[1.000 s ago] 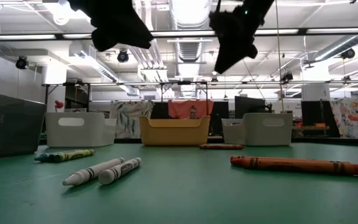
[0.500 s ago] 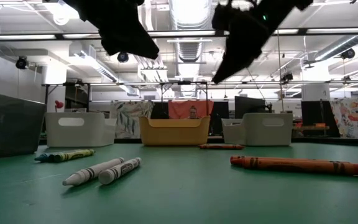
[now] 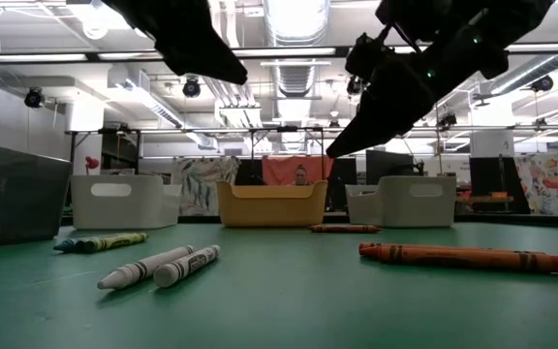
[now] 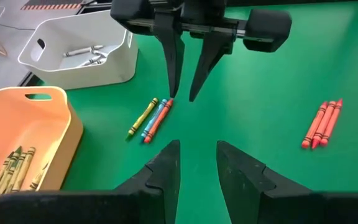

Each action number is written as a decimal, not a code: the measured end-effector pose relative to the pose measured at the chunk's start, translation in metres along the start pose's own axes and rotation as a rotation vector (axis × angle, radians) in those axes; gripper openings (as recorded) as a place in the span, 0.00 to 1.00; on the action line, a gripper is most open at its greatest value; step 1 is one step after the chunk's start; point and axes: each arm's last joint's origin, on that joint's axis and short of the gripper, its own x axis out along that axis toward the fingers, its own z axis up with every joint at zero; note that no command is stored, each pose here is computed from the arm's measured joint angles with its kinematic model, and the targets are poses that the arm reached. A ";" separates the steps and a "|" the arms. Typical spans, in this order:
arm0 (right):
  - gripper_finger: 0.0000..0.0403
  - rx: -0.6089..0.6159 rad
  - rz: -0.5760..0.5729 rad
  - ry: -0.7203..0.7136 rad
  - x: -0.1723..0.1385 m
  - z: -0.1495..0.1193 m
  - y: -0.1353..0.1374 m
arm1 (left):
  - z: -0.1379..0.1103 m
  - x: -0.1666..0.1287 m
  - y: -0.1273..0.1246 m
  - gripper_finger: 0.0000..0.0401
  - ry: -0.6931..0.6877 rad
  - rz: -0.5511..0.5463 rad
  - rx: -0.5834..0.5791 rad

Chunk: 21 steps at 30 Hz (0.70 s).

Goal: Sort crayons
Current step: Put the orange crayon into the black bin

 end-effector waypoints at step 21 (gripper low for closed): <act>0.22 0.173 -0.092 0.022 0.003 -0.004 -0.002 | 0.002 0.001 0.000 0.22 -0.024 0.004 0.197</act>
